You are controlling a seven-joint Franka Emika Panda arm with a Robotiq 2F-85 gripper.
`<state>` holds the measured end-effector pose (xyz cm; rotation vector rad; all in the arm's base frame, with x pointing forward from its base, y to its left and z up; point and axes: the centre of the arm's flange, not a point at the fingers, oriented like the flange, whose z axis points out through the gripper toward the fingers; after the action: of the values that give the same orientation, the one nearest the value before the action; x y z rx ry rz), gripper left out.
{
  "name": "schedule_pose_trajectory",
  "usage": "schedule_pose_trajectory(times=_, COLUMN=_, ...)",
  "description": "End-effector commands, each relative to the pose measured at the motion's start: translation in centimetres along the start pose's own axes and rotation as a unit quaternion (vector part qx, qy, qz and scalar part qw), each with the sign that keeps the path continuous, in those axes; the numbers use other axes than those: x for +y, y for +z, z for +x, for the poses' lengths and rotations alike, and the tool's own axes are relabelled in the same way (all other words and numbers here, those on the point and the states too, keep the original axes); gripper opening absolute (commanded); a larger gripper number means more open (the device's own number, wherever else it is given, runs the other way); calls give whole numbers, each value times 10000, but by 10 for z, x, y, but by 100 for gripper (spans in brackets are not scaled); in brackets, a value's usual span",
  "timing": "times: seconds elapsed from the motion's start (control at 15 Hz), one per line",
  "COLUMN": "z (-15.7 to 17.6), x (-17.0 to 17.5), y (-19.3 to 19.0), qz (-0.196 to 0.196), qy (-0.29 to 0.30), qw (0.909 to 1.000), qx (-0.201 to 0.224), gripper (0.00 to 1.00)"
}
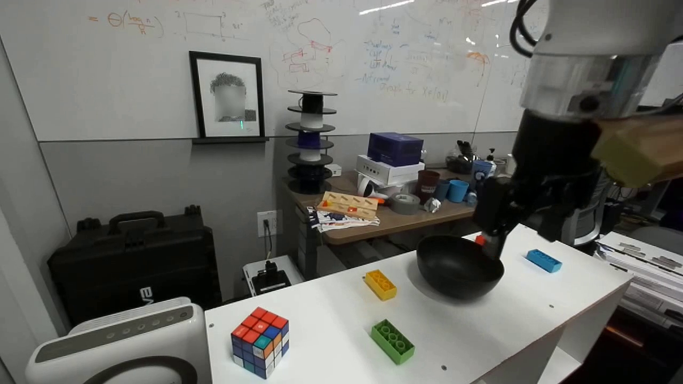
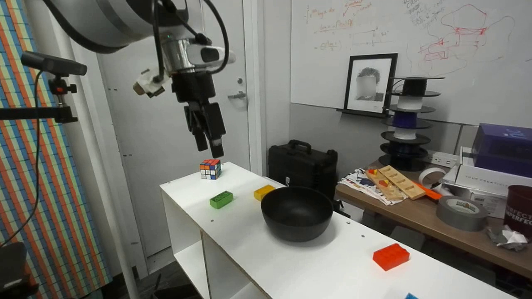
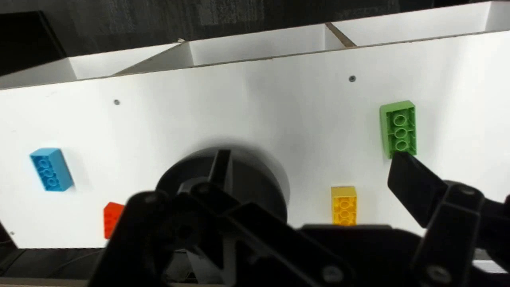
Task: Put the green, yellow, orange and blue lego bricks in the black bowl
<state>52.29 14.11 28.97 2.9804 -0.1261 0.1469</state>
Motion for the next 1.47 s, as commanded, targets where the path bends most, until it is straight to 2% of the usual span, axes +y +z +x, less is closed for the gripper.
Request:
schedule_pose_trajectory(times=0.0, z=14, x=-40, y=42, qz=311, qy=256, qw=9991, qx=154, gripper=100)
schedule_pose_trajectory(times=0.4, z=21, x=-75, y=113, qz=355, qy=112, qw=9993, qx=43, gripper=100)
schedule_pose_trajectory(times=0.8, z=47, x=-110, y=170, qz=292, qy=-166, qw=9994, qx=15, gripper=100)
schedule_pose_trajectory(times=1.13, z=60, x=-154, y=183, qz=446, qy=-525, qw=9976, qx=104, gripper=100)
schedule_pose_trajectory(times=1.33, z=61, x=-164, y=182, qz=493, qy=-638, qw=9967, qx=128, gripper=100)
schedule_pose_trajectory(times=1.4, z=60, x=-163, y=180, qz=449, qy=-638, qw=9969, qx=105, gripper=84)
